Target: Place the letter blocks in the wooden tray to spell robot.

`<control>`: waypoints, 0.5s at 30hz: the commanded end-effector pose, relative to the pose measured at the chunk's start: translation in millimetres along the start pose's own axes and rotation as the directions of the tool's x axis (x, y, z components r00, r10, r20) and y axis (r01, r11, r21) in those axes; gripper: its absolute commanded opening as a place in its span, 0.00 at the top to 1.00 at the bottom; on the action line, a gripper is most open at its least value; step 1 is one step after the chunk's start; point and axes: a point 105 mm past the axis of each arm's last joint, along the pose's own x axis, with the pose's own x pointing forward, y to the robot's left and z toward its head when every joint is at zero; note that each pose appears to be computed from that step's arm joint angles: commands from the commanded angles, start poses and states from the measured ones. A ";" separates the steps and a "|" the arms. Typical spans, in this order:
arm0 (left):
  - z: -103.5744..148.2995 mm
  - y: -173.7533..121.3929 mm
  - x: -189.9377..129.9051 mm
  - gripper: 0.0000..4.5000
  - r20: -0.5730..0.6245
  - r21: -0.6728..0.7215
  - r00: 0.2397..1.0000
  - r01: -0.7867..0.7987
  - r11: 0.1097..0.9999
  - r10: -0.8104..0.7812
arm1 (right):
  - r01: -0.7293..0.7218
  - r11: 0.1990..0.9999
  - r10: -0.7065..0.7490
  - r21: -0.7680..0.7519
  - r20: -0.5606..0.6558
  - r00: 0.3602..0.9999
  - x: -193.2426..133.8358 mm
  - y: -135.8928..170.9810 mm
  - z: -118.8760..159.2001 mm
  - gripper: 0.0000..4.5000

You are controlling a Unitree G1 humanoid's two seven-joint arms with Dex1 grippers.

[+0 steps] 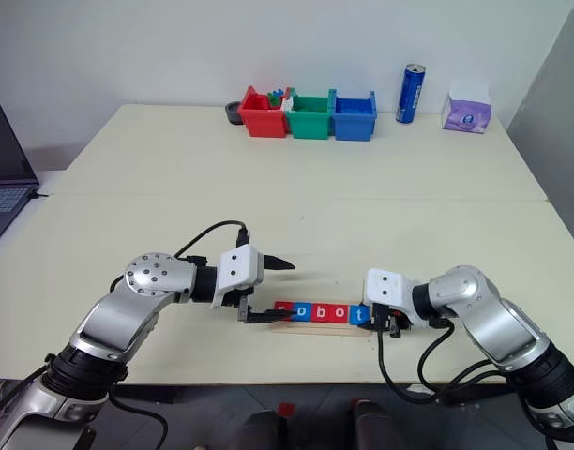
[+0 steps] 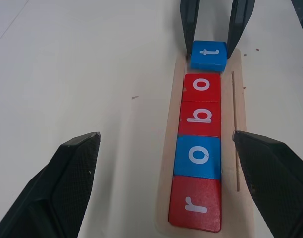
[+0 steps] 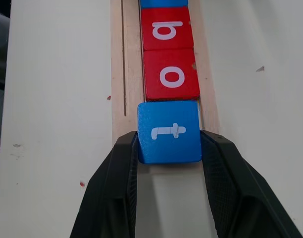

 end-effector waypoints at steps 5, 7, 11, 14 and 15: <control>5.8 3.1 -4.5 0.00 0.017 0.046 0.999 -0.031 0.998 0.030 | 0.007 0.999 -0.007 -0.041 0.002 1.000 -2.6 -5.8 7.5 0.60; 5.2 3.0 -3.7 0.00 0.019 0.045 0.999 -0.032 0.998 0.031 | 0.014 0.999 -0.013 -0.036 0.001 1.000 -3.3 -7.9 7.3 0.44; 4.6 2.4 -2.4 0.00 0.022 0.043 0.999 -0.033 0.999 0.032 | 0.036 0.999 -0.036 -0.029 0.005 0.999 -4.8 -13.2 8.4 0.13; 4.4 2.0 -2.1 0.00 0.023 0.043 0.999 -0.034 0.999 0.033 | 0.034 0.999 -0.034 -0.021 0.020 0.999 -7.5 -12.8 12.1 0.01; 4.4 2.0 -2.0 0.00 0.024 0.042 0.999 -0.034 0.999 0.033 | 0.039 0.999 -0.038 -0.013 0.037 0.999 -10.0 -12.9 16.0 0.01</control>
